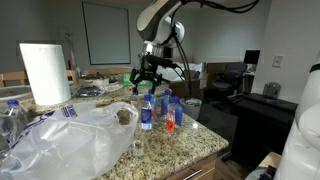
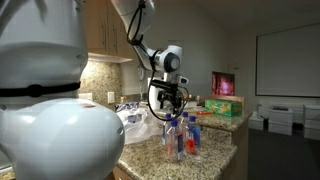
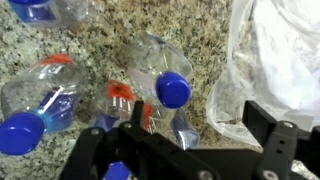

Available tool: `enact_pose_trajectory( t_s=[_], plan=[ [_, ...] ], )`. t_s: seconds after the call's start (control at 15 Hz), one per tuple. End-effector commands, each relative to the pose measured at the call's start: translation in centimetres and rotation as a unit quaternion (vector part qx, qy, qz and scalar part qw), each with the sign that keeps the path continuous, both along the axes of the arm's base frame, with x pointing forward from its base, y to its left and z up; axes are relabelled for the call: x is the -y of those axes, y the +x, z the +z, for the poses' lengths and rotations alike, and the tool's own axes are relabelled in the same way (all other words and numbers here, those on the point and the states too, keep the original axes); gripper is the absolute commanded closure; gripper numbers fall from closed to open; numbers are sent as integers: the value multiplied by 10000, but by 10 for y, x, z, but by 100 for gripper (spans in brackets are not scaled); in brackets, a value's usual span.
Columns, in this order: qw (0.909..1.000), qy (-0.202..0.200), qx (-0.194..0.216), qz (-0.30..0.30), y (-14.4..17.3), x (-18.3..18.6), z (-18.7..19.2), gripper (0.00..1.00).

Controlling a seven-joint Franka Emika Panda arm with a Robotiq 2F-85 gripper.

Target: Put the bottles in the plastic

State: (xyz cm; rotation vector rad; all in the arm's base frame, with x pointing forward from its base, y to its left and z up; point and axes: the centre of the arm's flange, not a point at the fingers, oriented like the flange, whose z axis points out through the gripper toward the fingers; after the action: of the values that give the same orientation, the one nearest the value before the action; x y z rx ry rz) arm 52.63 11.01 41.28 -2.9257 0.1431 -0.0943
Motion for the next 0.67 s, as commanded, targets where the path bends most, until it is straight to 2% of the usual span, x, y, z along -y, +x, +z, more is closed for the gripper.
enact_pose_trajectory(
  t_s=[0.0, 0.27, 0.33, 0.4, 0.47, 0.6],
  plan=[
    [9987, 32, -514, 44, -1, 3, -1, 0],
    [9979, -133, -622, -102, -8, -2, -7, 0],
    [9976, -187, -646, -177, -7, -2, -9, 4],
    [9974, -209, -654, -228, -6, -2, -11, 9],
    [9970, -268, -652, -319, -5, -1, -14, 24],
    [9960, -371, -658, -483, -2, 0, -20, 38]
  ],
)
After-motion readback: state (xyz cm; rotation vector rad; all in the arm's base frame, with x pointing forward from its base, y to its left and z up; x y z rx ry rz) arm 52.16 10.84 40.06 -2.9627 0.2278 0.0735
